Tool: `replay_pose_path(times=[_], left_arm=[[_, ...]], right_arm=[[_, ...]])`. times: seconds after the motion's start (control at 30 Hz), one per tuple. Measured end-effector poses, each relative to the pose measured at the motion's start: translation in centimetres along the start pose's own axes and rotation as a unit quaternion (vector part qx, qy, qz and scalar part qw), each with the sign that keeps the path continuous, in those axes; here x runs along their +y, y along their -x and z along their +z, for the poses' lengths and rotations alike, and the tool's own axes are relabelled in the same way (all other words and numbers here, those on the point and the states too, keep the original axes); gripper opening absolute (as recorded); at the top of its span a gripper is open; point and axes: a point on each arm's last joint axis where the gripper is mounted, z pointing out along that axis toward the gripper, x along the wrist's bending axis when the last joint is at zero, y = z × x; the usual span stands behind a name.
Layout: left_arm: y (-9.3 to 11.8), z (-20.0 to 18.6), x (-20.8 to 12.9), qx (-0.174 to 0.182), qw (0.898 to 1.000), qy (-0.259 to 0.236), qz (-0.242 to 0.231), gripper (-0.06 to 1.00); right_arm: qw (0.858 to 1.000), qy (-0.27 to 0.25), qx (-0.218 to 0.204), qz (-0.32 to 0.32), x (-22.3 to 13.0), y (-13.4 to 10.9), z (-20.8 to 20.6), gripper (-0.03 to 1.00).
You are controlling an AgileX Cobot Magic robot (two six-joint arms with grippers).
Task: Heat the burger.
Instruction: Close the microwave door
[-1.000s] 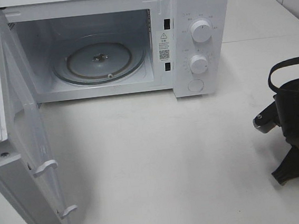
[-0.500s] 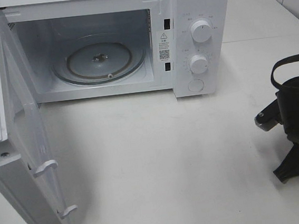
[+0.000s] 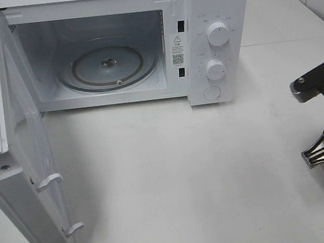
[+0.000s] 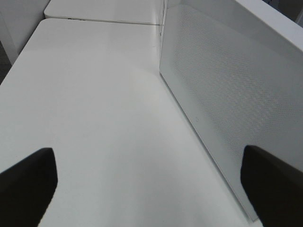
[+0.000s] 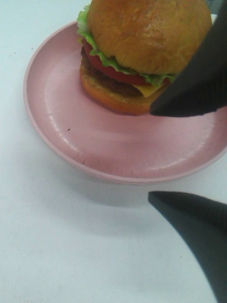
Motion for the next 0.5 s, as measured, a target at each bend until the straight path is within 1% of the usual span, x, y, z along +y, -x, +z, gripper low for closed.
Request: replay_pose_path(times=[0.03,0.07,0.1,0.13,0.17,0.2,0.23,0.27,0.3,0.37,0.4,0.47,0.5], left_arm=[[0.0,0.0,0.0,0.000,1.000,0.000,0.000,0.97],[0.0,0.0,0.0,0.000,1.000,0.000,0.000,0.97],[0.0,0.0,0.0,0.000,1.000,0.000,0.000,0.97],[0.0,0.0,0.0,0.000,1.000,0.000,0.000,0.97],[0.0,0.0,0.0,0.000,1.000,0.000,0.000,0.97],[0.0,0.0,0.0,0.000,1.000,0.000,0.000,0.97],[0.0,0.0,0.0,0.000,1.000,0.000,0.000,0.97],[0.0,0.0,0.0,0.000,1.000,0.000,0.000,0.97],[0.0,0.0,0.0,0.000,1.000,0.000,0.000,0.97],[0.0,0.0,0.0,0.000,1.000,0.000,0.000,0.97],[0.0,0.0,0.0,0.000,1.000,0.000,0.000,0.97],[0.0,0.0,0.0,0.000,1.000,0.000,0.000,0.97],[0.0,0.0,0.0,0.000,1.000,0.000,0.000,0.97]], right_arm=[[1.000,0.010,0.016,0.000,-0.2,0.3,-0.8,0.52],[1.000,0.015,0.025,0.000,-0.2,0.4,-1.2,0.59],[1.000,0.015,0.025,0.000,-0.2,0.4,-1.2,0.59],[0.999,0.022,0.042,-0.003,-0.5,0.7,-1.9,0.67],[0.998,0.026,0.050,-0.007,-0.6,0.8,-2.2,0.71],[0.998,0.026,0.050,-0.007,-0.6,0.8,-2.2,0.71],[0.997,0.034,0.070,-0.012,-0.9,1.0,-3.0,0.77],[0.996,0.036,0.079,-0.016,-1.1,1.2,-3.4,0.79],[0.996,0.036,0.079,-0.016,-1.1,1.2,-3.4,0.79],[0.993,0.045,0.107,-0.031,-1.7,1.5,-4.4,0.81],[0.993,0.045,0.107,-0.031,-1.7,1.5,-4.4,0.81],[0.985,0.062,0.152,-0.048,-2.5,1.7,-5.8,0.81],[0.985,0.062,0.152,-0.048,-2.5,1.7,-5.8,0.81]])
